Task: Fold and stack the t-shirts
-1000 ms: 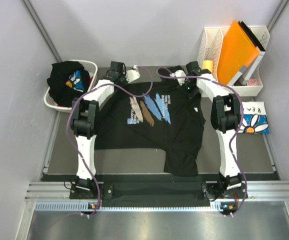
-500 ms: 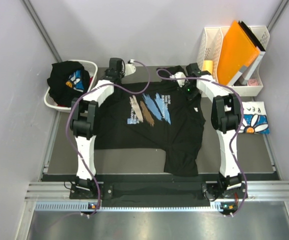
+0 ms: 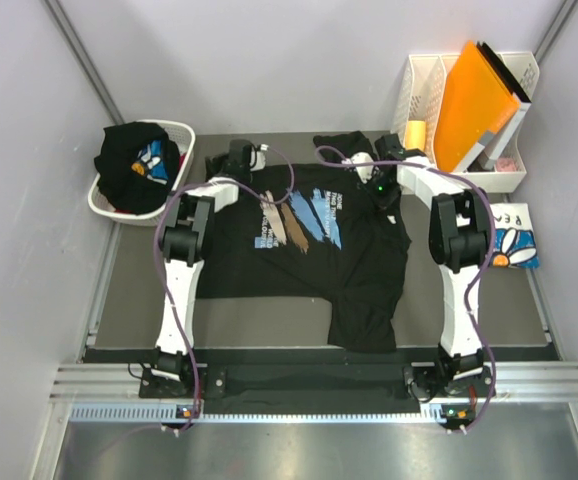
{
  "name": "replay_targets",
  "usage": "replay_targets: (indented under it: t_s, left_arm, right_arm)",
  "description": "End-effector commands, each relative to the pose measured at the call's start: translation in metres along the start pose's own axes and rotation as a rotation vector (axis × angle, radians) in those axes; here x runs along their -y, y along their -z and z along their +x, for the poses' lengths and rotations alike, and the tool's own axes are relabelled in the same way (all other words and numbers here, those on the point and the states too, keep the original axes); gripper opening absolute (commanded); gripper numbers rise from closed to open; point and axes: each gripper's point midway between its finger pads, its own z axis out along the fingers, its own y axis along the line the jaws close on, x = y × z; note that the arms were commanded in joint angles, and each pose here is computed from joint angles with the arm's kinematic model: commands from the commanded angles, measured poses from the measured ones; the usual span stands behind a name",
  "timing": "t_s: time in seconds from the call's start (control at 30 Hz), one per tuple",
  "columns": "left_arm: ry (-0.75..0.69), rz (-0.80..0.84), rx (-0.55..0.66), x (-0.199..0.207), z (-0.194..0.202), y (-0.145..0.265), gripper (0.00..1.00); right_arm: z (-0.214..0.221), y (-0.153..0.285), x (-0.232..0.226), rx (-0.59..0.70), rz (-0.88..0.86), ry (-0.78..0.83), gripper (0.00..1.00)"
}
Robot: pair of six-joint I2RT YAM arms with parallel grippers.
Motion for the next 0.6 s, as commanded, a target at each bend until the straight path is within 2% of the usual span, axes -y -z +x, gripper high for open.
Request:
replay_targets:
  t_s: [0.0,0.3,0.57]
  left_arm:
    - [0.050,-0.176,-0.049,-0.051,0.006,-0.002,0.00]
    - [0.009,-0.260,-0.098,-0.075,0.020,-0.003,0.00]
    - [0.001,-0.174,-0.118,-0.055,0.038,-0.021,0.00]
  right_arm:
    - [-0.007,0.019,-0.008,0.035,-0.014,-0.006,0.00]
    - [-0.009,0.018,-0.011,0.045,-0.023,-0.012,0.00]
    - [-0.016,0.021,-0.008,0.061,-0.011,-0.002,0.00]
